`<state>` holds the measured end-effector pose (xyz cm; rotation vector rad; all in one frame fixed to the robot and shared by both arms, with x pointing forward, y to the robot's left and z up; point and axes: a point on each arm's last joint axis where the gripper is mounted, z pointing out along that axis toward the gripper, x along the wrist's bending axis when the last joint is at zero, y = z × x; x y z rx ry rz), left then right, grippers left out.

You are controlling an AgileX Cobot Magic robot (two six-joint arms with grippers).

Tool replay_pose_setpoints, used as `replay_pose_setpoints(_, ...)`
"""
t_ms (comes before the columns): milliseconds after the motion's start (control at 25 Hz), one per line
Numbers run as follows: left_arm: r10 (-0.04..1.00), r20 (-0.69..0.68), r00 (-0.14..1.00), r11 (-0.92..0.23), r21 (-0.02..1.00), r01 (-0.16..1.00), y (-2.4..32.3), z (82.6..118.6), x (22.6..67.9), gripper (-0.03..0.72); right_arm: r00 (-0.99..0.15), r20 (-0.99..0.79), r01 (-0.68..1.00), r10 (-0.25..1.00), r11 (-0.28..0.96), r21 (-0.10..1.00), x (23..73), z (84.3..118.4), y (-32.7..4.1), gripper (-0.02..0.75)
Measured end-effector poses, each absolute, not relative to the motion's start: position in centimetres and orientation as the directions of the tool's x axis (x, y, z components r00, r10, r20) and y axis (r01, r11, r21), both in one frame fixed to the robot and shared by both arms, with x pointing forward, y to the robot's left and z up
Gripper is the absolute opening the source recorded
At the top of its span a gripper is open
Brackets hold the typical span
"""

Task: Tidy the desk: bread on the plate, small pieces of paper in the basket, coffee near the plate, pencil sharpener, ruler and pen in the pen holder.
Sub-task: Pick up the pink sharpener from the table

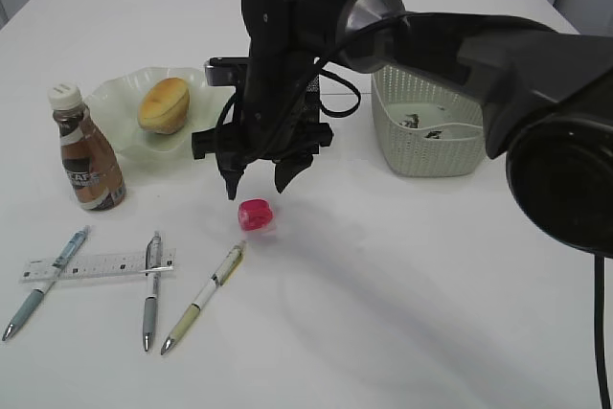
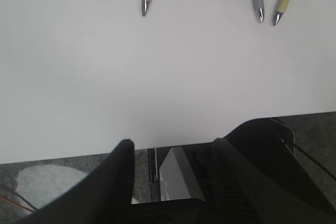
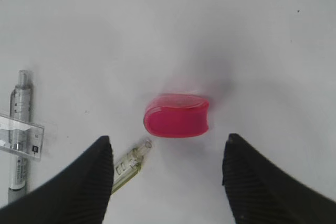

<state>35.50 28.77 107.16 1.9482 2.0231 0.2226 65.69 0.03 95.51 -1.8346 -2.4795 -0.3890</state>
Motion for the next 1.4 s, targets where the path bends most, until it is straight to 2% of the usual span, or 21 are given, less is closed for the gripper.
replay_pose_setpoints(600, 0.992, -0.122, -0.017, 0.056, 0.331, 0.942, 28.8, 107.2, 35.5, 0.343, -0.311, 0.129, 0.940, 0.942, 0.284, 0.190, 66.0, 95.1, -0.3, 0.508)
replay_pose_setpoints(960, 0.992, -0.122, -0.017, 0.056, 0.331, 0.942, 28.8, 107.2, 35.5, 0.343, -0.316, 0.149, 0.932, 0.937, 0.277, 0.236, 66.4, 96.4, 0.1, 0.508)
replay_pose_setpoints(1400, 0.992, -0.122, -0.017, 0.056, 0.331, 0.942, 28.8, 107.2, 35.5, 0.343, -0.319, 0.144, 0.936, 0.937, 0.288, 0.205, 66.3, 94.7, 0.6, 0.508)
